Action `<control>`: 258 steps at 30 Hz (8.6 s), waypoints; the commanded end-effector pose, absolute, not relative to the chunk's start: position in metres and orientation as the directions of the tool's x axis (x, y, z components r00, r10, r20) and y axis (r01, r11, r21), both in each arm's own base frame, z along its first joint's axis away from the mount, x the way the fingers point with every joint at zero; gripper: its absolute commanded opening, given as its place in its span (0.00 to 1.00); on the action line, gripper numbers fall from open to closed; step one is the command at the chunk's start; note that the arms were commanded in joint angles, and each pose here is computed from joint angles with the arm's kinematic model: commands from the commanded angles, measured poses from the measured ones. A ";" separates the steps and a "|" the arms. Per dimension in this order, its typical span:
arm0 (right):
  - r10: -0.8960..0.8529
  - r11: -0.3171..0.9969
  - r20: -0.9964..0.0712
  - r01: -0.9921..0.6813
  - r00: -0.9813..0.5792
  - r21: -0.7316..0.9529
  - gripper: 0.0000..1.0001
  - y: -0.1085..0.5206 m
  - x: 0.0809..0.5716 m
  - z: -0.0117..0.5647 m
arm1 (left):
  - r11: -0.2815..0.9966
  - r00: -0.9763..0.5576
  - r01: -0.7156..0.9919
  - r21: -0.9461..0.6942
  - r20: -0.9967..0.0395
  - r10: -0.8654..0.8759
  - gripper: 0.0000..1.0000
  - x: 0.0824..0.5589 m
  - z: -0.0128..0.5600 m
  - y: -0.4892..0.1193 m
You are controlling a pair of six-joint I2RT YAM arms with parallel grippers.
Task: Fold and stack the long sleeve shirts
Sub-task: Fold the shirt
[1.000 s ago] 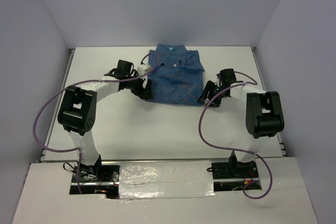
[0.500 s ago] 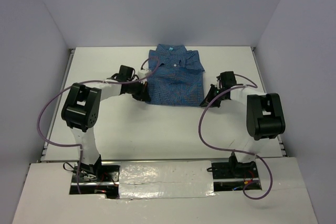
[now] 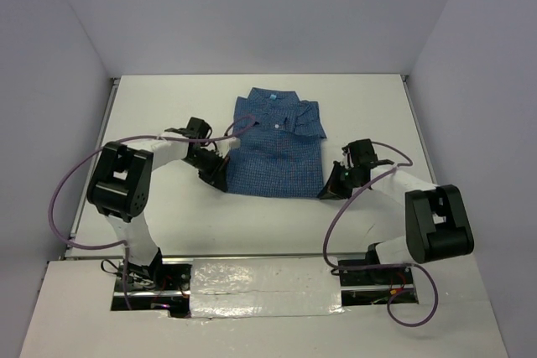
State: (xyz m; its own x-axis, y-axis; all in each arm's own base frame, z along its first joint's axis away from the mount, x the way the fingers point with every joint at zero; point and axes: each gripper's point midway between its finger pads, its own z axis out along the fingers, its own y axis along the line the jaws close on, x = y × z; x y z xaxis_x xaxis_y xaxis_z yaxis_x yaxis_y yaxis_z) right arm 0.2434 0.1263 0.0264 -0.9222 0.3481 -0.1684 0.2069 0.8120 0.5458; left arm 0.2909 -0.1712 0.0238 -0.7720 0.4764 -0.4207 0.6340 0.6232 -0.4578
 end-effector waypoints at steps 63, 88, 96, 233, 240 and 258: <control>0.196 0.890 -0.620 -0.128 -0.760 0.438 0.59 0.105 0.442 0.141 | 0.731 -0.641 0.631 -0.261 -0.706 0.301 0.74 0.455 0.128 -0.186; 0.176 0.843 -0.566 -0.174 -0.805 0.510 0.63 0.130 0.438 0.079 | 0.675 -0.640 0.673 -0.303 -0.695 0.327 0.35 0.464 0.055 -0.208; 0.193 0.795 -0.527 -0.183 -0.828 0.579 0.51 0.154 0.440 0.063 | 0.685 -0.604 0.678 -0.267 -0.734 0.311 0.00 0.474 0.074 -0.211; 0.471 0.729 -0.117 0.311 -0.874 0.610 0.18 0.139 0.263 0.002 | -0.166 0.329 0.891 0.422 -0.351 0.877 0.00 0.311 0.027 -0.206; 0.458 0.757 -0.152 0.294 -0.876 0.584 0.00 0.134 0.255 0.022 | -0.157 0.267 0.937 0.310 -0.352 0.897 0.00 0.281 0.033 -0.190; 0.197 0.856 -0.071 0.136 -0.978 0.499 0.00 0.156 0.059 0.151 | -0.255 0.240 0.965 0.052 -0.561 0.792 0.00 0.111 0.194 -0.165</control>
State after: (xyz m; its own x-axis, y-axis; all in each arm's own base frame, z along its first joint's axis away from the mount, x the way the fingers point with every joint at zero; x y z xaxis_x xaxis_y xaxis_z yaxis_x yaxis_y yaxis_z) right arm 0.0980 0.1724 0.1304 -0.9674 0.1932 -0.1639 0.0724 0.8308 0.5519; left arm 0.1618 -0.1754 0.1686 0.2304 0.8405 -0.4903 0.9722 -0.1768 0.1537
